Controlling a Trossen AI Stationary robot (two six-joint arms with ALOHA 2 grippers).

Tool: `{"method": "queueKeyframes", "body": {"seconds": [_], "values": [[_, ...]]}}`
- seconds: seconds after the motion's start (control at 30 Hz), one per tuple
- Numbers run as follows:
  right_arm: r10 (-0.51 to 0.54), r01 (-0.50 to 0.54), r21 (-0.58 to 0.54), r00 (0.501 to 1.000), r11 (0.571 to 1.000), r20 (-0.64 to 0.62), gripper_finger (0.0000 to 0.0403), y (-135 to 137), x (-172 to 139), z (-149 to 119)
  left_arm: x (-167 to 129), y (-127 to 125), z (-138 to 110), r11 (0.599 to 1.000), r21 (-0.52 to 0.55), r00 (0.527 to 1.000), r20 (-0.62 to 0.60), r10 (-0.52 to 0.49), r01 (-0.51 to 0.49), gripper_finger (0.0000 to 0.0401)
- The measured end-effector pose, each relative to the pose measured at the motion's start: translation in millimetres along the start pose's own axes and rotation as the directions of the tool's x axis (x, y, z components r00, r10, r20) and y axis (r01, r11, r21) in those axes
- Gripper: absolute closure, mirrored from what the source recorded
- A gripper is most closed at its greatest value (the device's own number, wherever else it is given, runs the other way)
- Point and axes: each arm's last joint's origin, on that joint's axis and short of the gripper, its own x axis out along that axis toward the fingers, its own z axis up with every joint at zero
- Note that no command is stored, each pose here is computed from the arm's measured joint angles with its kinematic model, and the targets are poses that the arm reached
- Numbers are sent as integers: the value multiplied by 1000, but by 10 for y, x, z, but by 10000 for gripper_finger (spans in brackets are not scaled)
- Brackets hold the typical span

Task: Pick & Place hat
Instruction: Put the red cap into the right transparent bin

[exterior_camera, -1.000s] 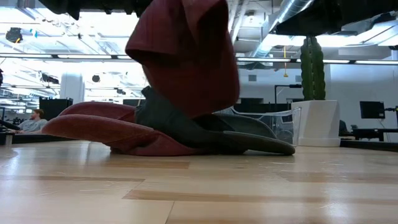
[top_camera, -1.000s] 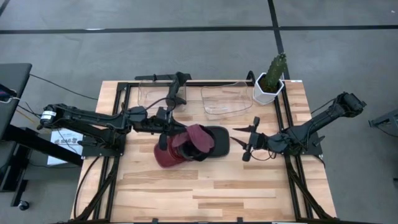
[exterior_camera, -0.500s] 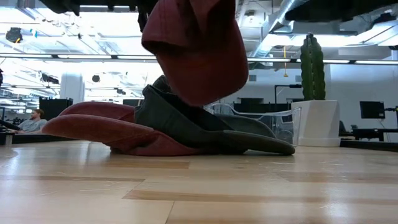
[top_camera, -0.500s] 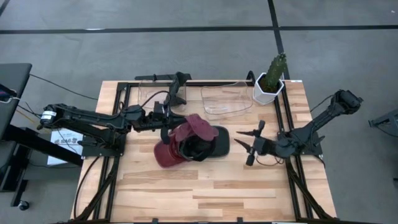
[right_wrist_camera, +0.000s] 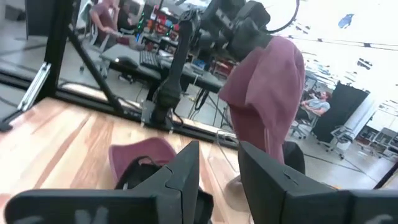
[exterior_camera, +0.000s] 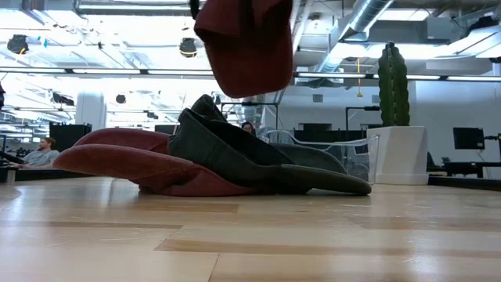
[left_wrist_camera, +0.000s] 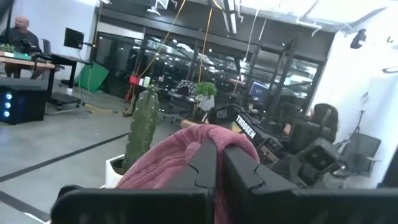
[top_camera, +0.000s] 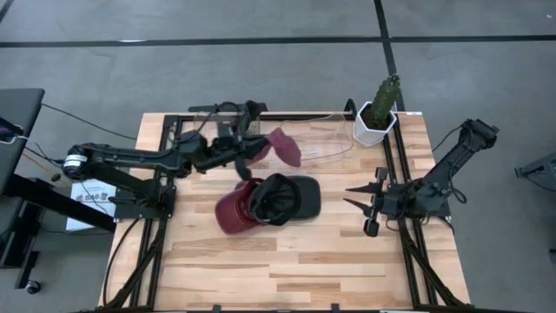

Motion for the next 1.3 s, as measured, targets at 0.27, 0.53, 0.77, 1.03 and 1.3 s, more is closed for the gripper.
{"method": "queueKeyframes", "body": {"seconds": [0.27, 0.53, 0.77, 1.03, 1.3], "values": [[-43, 42, 53, 999, 998, 21, 301, -137, -24, 31, 583, -86, -107, 991, 136, 999, -39, 16, -11, 391], [-54, 52, 124, 998, 991, 16, 301, -145, -30, 31, 1014, -132, -47, 904, 377, 975, -13, 221, -200, 391], [-176, 180, 150, 984, 972, -36, 301, -247, -77, 33, 1243, -125, -68, 707, 623, 912, 25, 410, -335, 391], [-183, 188, 138, 982, 972, -44, 301, -287, -107, 21, 1263, -34, -79, 629, 683, 871, 23, 490, -372, 391], [-180, 185, 137, 982, 973, -53, 301, -262, -91, 8, 1246, 75, -105, 611, 728, 862, -56, 503, -310, 391]]}}
